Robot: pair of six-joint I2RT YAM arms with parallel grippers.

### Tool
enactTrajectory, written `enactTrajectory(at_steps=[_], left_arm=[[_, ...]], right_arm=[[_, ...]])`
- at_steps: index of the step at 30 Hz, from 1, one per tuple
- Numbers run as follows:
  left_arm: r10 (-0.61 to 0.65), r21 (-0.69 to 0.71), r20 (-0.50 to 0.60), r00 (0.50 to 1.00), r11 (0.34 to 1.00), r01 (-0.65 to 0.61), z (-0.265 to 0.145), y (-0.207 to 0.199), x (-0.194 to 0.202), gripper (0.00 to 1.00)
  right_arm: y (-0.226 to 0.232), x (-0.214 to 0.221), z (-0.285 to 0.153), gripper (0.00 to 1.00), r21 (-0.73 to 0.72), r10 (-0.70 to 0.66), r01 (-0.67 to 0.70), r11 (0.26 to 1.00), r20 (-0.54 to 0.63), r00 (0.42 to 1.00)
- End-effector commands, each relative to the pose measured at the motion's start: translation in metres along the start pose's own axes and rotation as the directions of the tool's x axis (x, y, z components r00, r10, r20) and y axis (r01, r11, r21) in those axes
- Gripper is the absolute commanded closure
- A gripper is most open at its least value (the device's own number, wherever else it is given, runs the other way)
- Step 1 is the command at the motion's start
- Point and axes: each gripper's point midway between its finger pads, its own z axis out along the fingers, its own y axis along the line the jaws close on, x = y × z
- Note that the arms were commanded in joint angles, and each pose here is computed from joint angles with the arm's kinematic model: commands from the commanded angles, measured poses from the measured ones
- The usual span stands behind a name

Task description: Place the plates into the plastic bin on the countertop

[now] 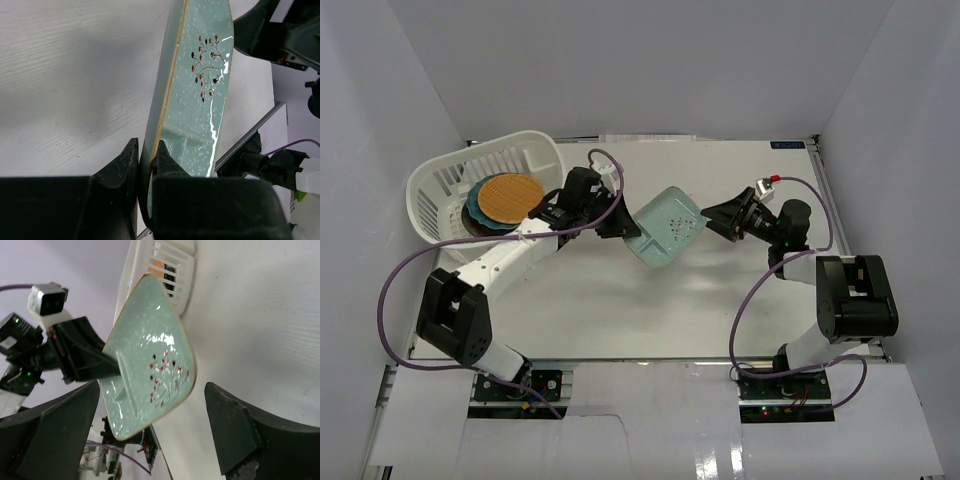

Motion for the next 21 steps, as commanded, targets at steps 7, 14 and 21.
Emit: enactTrajectory(at_steps=[7,14,21], left_arm=[[-0.078,0.031,0.489,0.869,0.997,0.072,-0.141,0.018,-0.143,1.0],[-0.113,-0.17,0.748,0.654,0.92,0.354,-0.245,0.128,-0.165,1.0],[-0.116,-0.263,0.809,0.577,0.805,0.531,-0.253,0.199,-0.145,1.0]], right_arm=[[0.031,-0.013,-0.012,0.09,0.056,-0.172,0.169,0.984,0.059,0.983],[0.015,0.007,-0.015,0.09,0.111,-0.196,0.193,0.975,0.021,0.98],[0.011,0.028,-0.006,0.08,0.1,-0.196,0.199,0.975,-0.041,0.98]])
